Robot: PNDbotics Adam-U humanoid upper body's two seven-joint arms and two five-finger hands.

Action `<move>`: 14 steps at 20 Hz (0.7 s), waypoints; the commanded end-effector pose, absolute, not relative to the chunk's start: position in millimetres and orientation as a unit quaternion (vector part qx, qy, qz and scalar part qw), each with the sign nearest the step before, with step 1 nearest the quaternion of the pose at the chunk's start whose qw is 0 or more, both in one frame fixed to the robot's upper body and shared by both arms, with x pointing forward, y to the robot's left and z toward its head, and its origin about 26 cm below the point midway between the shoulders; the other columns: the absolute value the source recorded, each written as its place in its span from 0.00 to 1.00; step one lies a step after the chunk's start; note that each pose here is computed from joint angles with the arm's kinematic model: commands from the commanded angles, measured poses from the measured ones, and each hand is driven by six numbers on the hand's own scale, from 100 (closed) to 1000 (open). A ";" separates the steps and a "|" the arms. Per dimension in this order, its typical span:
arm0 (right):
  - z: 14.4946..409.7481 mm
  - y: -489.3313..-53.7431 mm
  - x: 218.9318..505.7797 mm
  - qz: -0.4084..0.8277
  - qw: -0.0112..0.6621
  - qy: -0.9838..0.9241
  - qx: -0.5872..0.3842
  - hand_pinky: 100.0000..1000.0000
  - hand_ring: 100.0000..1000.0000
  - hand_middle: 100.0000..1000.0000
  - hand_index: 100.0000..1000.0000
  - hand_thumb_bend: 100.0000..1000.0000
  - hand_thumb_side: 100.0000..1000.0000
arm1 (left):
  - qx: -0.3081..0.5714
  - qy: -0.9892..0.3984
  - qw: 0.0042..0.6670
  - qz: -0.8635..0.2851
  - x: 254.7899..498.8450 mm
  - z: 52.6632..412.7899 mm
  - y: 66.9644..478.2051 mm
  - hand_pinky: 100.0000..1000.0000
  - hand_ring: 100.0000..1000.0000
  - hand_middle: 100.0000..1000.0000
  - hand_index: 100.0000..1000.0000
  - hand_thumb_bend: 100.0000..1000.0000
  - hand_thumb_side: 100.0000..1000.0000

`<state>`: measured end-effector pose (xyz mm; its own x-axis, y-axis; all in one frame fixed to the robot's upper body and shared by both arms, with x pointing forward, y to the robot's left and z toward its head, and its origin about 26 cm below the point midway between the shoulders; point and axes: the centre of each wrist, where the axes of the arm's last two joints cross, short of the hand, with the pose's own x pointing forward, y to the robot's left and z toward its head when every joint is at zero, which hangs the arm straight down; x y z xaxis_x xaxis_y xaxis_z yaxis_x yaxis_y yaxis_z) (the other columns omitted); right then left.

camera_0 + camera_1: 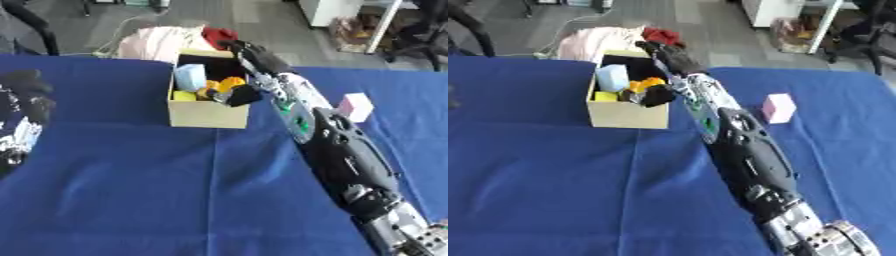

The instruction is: Pick up objects on the table and place them in the box.

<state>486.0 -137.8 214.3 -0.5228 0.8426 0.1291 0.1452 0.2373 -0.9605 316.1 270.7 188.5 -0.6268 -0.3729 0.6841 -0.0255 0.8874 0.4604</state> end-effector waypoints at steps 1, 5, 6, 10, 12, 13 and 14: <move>245.1 -159.3 485.3 0.481 0.326 -0.727 -0.367 0.77 0.79 0.86 1.00 0.38 0.42 | 0.121 -0.880 0.410 -0.208 314.9 193.7 274.4 0.81 0.59 0.62 0.81 0.22 0.52; 256.4 -192.0 483.2 0.455 0.344 -0.730 -0.376 0.77 0.78 0.85 1.00 0.36 0.40 | 0.125 -0.877 0.415 -0.205 314.3 190.7 277.2 0.81 0.59 0.62 0.81 0.22 0.52; 256.5 -201.2 482.8 0.451 0.352 -0.728 -0.378 0.77 0.79 0.86 1.00 0.36 0.40 | 0.127 -0.877 0.416 -0.205 314.2 190.0 277.9 0.81 0.59 0.62 0.81 0.22 0.52; 252.9 -244.7 481.2 0.448 0.394 -0.702 -0.390 0.78 0.80 0.88 1.00 0.35 0.39 | 0.133 -0.875 0.420 -0.202 313.4 187.8 281.1 0.81 0.59 0.62 0.81 0.21 0.52; 246.3 -266.8 480.8 0.448 0.422 -0.678 -0.402 0.78 0.80 0.89 1.00 0.35 0.38 | 0.136 -0.874 0.422 -0.201 313.1 186.5 282.4 0.81 0.59 0.62 0.81 0.21 0.52; 242.0 -276.6 480.9 0.448 0.436 -0.664 -0.410 0.79 0.81 0.89 1.00 0.35 0.38 | 0.136 -0.873 0.423 -0.200 313.1 186.0 282.6 0.81 0.59 0.62 0.81 0.21 0.52; 238.4 -283.6 480.9 0.449 0.447 -0.652 -0.416 0.79 0.81 0.90 1.00 0.35 0.38 | 0.136 -0.873 0.423 -0.200 313.1 185.7 282.7 0.81 0.59 0.62 0.81 0.21 0.53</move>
<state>482.0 -266.0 221.3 -0.2883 0.9299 0.2283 0.1093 0.2688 -0.9570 314.1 278.1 178.6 -0.5929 -0.3893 0.7049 -0.0452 0.8901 0.4535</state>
